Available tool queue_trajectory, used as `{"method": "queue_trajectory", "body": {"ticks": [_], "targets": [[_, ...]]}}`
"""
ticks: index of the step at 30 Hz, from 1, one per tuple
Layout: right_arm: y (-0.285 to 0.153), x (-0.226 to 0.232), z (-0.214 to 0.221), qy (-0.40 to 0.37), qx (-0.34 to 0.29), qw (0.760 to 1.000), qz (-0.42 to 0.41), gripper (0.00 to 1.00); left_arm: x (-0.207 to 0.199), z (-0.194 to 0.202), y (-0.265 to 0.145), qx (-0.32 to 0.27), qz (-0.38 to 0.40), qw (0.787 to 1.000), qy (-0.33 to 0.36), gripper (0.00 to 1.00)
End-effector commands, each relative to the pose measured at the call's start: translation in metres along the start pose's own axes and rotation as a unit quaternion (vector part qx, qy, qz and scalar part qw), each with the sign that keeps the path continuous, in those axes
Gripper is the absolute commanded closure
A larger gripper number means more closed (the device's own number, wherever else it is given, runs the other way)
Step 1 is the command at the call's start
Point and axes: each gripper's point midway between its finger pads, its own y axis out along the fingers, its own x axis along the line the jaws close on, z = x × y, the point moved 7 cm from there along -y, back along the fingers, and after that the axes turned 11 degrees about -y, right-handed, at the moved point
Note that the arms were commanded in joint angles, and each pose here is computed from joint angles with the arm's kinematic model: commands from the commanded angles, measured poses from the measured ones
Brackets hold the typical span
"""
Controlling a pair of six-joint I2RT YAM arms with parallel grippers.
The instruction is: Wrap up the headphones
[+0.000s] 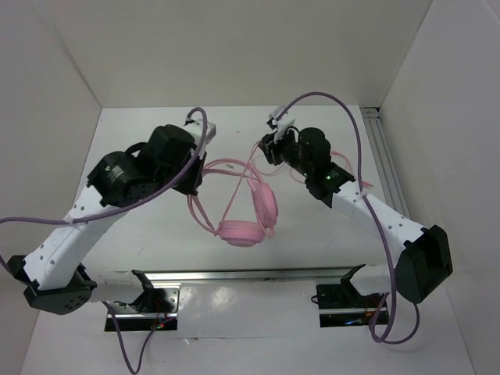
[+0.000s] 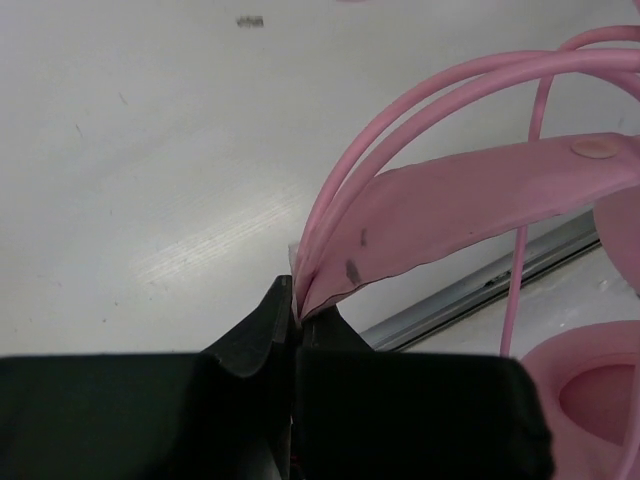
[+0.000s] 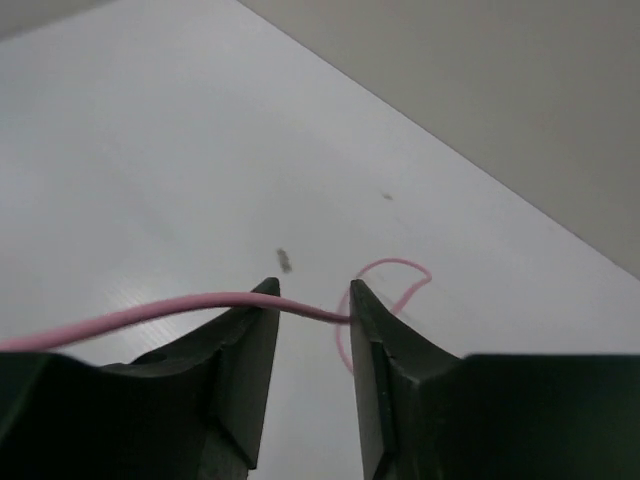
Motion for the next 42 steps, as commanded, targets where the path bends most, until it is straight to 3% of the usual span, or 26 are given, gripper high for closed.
{"method": "queue_trajectory", "body": {"ticks": [1, 5, 12, 17, 21, 25, 26, 31, 34, 35, 37, 40, 42], "targets": [[0.005, 0.037, -0.026, 0.089, -0.124, 0.977, -0.152, 0.57, -0.005, -0.024, -0.058, -0.077, 0.066, 0.994, -0.033, 1.00], [0.015, 0.068, -0.014, 0.149, -0.162, 0.951, -0.216, 0.49, -0.011, -0.042, -0.079, -0.110, 0.091, 0.987, -0.067, 1.00], [0.063, 0.082, 0.014, 0.203, -0.157, 0.942, -0.216, 0.38, -0.012, -0.063, -0.113, -0.151, 0.107, 0.978, -0.100, 1.00], [0.084, 0.082, 0.014, 0.209, -0.169, 0.940, -0.211, 0.38, -0.008, -0.069, -0.116, -0.169, 0.082, 0.972, -0.140, 1.00], [0.099, 0.098, 0.037, 0.232, -0.155, 0.929, -0.242, 0.39, 0.001, -0.079, -0.136, -0.223, 0.082, 0.953, -0.187, 1.00], [0.118, 0.125, 0.081, 0.271, -0.124, 0.912, -0.282, 0.52, 0.003, -0.094, -0.157, -0.276, 0.103, 0.926, -0.237, 1.00], [0.122, 0.127, 0.083, 0.274, -0.132, 0.909, -0.286, 0.61, 0.003, -0.098, -0.159, -0.284, 0.110, 0.920, -0.247, 1.00], [0.128, 0.140, 0.105, 0.304, -0.116, 0.895, -0.304, 0.65, 0.012, -0.106, -0.160, -0.312, 0.082, 0.898, -0.297, 1.00], [0.116, 0.143, 0.126, 0.306, -0.090, 0.899, -0.300, 0.72, 0.025, -0.117, -0.143, -0.327, 0.016, 0.891, -0.314, 1.00], [0.110, 0.141, 0.122, 0.302, -0.093, 0.902, -0.294, 0.85, 0.027, -0.122, -0.141, -0.334, 0.007, 0.889, -0.313, 1.00], [0.090, 0.145, 0.137, 0.307, -0.070, 0.905, -0.286, 0.96, 0.034, -0.133, -0.118, -0.325, -0.029, 0.892, -0.313, 1.00], [0.059, 0.153, 0.139, 0.297, -0.063, 0.912, -0.276, 0.99, 0.073, -0.161, -0.080, -0.307, -0.066, 0.885, -0.343, 1.00], [0.036, 0.158, 0.141, 0.301, -0.050, 0.913, -0.273, 1.00, 0.089, -0.174, -0.064, -0.289, -0.044, 0.885, -0.363, 1.00]]}}
